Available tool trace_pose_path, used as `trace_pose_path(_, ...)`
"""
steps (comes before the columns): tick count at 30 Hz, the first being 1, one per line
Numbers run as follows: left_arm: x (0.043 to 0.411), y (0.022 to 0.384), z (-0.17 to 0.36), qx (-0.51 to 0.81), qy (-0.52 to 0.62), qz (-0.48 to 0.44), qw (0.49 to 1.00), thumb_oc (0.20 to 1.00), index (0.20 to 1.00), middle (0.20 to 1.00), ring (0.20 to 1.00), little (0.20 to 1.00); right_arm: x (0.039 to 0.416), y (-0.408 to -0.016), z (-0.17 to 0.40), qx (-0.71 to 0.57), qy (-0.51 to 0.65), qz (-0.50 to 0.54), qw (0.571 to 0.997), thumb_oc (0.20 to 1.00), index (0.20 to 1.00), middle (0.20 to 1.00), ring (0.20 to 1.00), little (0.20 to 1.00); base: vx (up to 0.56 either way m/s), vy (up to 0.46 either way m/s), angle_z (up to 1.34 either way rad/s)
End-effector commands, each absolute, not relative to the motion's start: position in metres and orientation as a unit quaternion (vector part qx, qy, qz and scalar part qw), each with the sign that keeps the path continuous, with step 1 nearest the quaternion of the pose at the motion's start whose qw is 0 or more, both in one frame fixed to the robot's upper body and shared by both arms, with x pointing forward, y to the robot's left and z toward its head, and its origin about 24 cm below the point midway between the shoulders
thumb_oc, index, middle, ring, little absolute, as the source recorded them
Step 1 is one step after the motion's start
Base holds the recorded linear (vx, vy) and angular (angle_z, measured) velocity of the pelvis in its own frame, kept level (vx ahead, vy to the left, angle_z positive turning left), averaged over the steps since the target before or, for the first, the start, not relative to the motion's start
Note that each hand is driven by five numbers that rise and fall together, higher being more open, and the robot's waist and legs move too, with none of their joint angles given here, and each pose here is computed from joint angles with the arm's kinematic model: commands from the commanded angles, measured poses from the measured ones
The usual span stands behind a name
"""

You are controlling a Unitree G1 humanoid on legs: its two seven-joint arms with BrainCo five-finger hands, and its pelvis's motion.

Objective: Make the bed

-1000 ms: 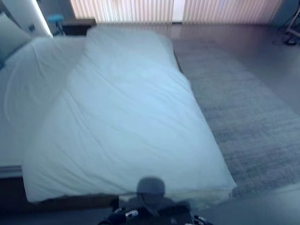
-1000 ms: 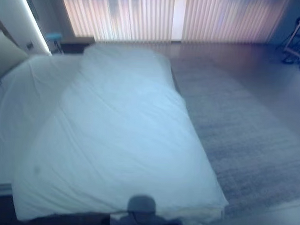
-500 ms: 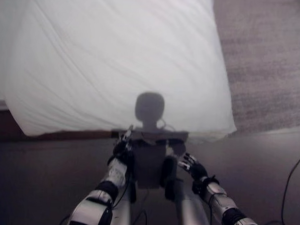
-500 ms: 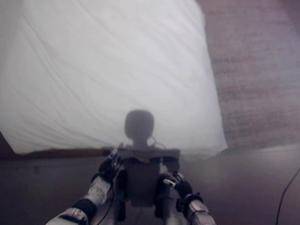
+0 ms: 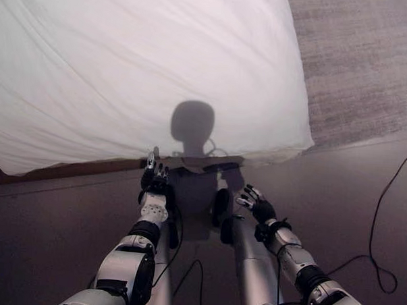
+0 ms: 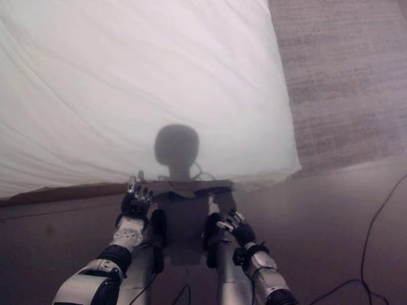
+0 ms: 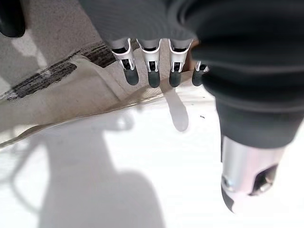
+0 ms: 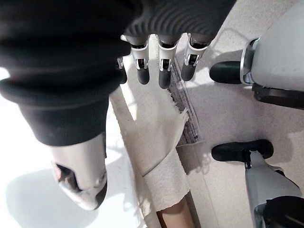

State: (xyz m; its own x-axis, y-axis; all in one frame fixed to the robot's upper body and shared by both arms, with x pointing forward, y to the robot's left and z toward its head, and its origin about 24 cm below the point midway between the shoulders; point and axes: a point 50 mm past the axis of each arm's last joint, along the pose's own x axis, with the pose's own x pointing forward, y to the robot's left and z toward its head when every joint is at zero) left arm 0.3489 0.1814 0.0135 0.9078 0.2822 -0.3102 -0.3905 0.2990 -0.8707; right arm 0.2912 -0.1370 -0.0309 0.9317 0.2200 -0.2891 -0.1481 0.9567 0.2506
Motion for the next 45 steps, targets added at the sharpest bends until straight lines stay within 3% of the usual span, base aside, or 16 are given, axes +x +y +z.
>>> trace_pose_path(1,0.35,0.181,0.013,-0.555,0.046,0.229,0.799,1.0,1.0,1.0,1.0,1.0,0.282,-0.132,-0.031,0.131,0.14,0.105,0.976,1.0,1.0,1.0,1.0,1.0,0.05,0.013,-0.01)
trace_pose_path(25,0.388,0.233,0.11,-0.551,-0.107,0.206,0.802,1.0,1.0,1.0,1.0,1.0,0.274,-0.136,-0.031,0.124,0.139,0.127,0.974,1.0,1.0,1.0,1.0,1.0,0.01,0.003,-0.01)
trace_pose_path(26,0.389,0.233,0.116,-0.552,-0.117,0.2,0.801,0.771,0.771,0.771,0.771,0.771,0.274,-0.137,-0.031,0.124,0.138,0.124,0.975,1.0,1.0,1.0,1.0,1.0,0.0,0.0,0.0)
trace_pose_path(27,0.389,0.233,0.117,-0.551,-0.12,0.198,0.802,0.379,0.379,0.379,0.379,0.379,0.273,-0.137,-0.032,0.123,0.139,0.124,0.975,1.0,1.0,1.0,1.0,1.0,0.0,0.0,0.0)
trace_pose_path(28,0.389,0.233,0.118,-0.551,-0.123,0.196,0.802,0.2,0.2,0.2,0.2,0.2,0.273,-0.136,-0.032,0.124,0.141,0.124,0.974,1.0,1.0,1.0,1.0,1.0,0.0,0.0,0.0)
trace_pose_path(37,0.386,0.212,0.125,-0.56,-0.159,0.148,0.8,0.2,0.2,0.2,0.2,0.2,0.274,-0.126,-0.028,0.156,0.125,0.121,0.972,1.0,1.0,1.0,1.0,1.0,0.0,0.0,0.0)
trace_pose_path(45,0.364,0.16,0.135,-0.577,-0.194,0.014,0.793,0.2,0.2,0.2,0.2,0.2,0.284,-0.097,-0.006,0.277,0.093,0.151,0.944,1.0,1.0,1.0,1.0,1.0,-0.02,0.01,0.06)
